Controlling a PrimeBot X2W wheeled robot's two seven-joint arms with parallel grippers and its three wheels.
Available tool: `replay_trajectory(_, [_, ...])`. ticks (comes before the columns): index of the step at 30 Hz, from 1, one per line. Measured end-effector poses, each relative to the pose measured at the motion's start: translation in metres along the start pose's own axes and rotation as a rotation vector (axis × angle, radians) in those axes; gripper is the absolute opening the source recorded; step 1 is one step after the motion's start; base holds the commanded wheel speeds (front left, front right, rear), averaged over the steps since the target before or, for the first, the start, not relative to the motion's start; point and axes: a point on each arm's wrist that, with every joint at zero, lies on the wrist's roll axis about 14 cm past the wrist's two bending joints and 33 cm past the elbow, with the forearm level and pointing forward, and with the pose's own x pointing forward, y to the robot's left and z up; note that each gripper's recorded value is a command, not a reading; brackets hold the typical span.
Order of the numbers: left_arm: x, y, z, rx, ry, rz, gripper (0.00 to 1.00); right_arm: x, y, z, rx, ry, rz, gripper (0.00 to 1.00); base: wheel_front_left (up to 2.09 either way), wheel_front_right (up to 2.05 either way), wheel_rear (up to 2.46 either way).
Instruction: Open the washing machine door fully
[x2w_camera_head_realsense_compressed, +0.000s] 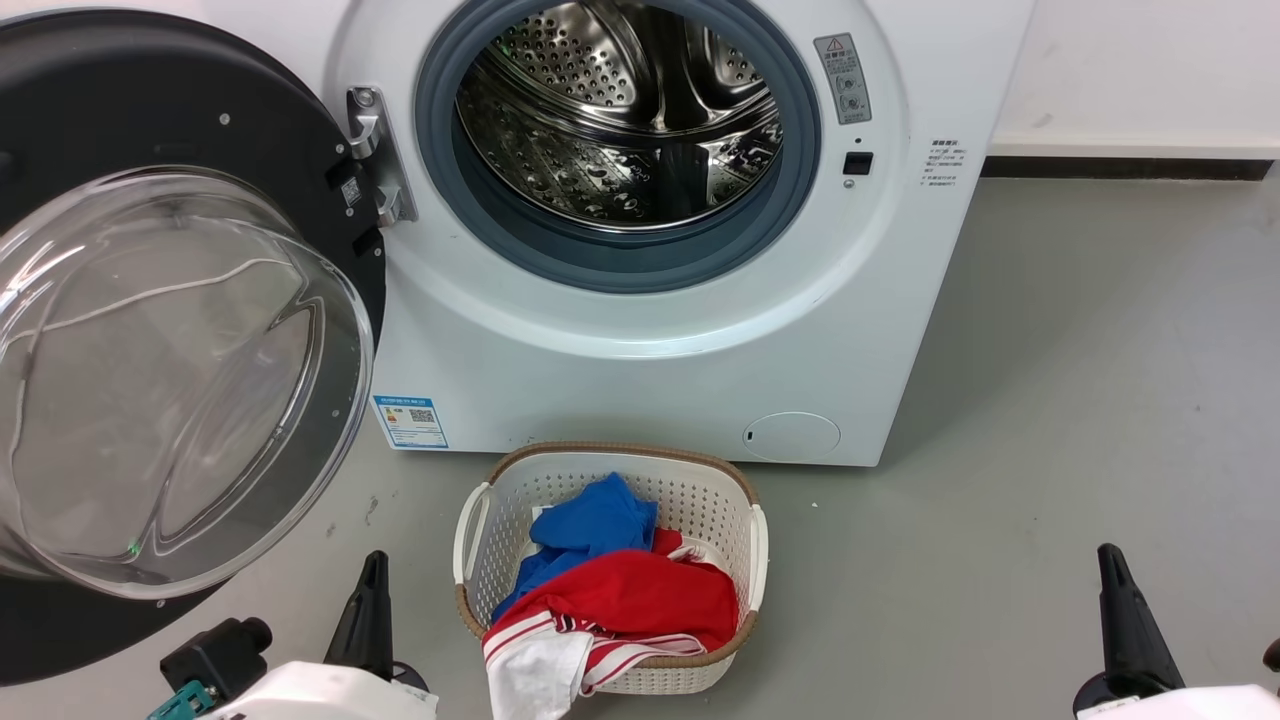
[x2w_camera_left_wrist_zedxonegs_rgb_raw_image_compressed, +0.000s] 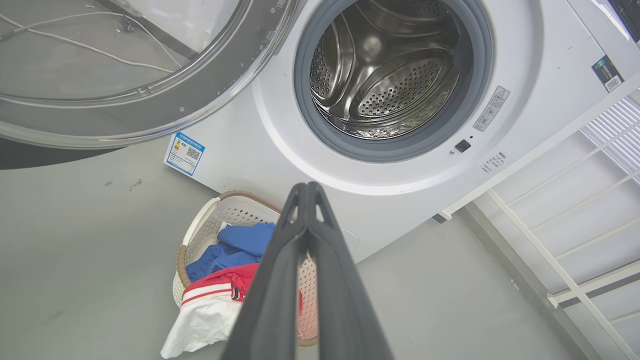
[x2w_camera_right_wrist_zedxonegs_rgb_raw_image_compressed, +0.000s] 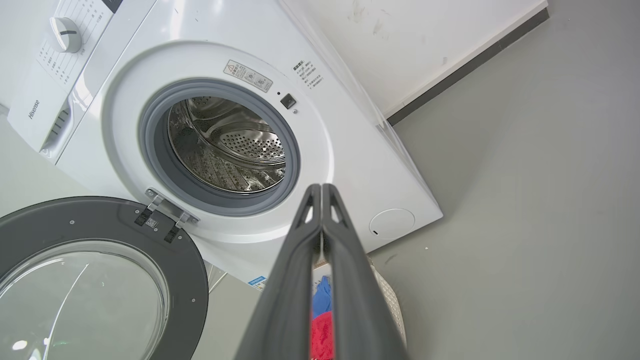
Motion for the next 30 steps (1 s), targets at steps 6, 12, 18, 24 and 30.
replay_trajectory(6, [0.004, 0.001, 0.001, -0.088, 0.008, 0.006, 0.00, 0.004, 0.000, 0.001, 0.086, 0.002, -0.007, 0.00, 0.00, 0.00, 0.00])
replay_trajectory(12, [0.007, 0.000, 0.002, -0.174, 0.013, 0.005, 0.00, 0.007, -0.001, 0.001, 0.165, 0.006, -0.014, 0.00, 0.00, 0.00, 0.00])
replay_trajectory(18, [0.011, -0.001, 0.004, -0.278, 0.017, 0.003, 0.00, 0.012, -0.001, 0.001, 0.264, 0.013, -0.019, 0.00, 0.00, 0.00, 0.00])
replay_trajectory(24, [0.014, -0.002, 0.005, -0.352, 0.022, 0.001, 0.00, 0.015, 0.000, 0.001, 0.333, 0.016, -0.020, 0.00, 0.00, 0.00, 0.00])
replay_trajectory(30, [0.018, -0.003, 0.006, -0.422, 0.025, -0.004, 0.00, 0.018, 0.000, 0.002, 0.398, 0.018, -0.021, 0.00, 0.00, 0.00, 0.00])
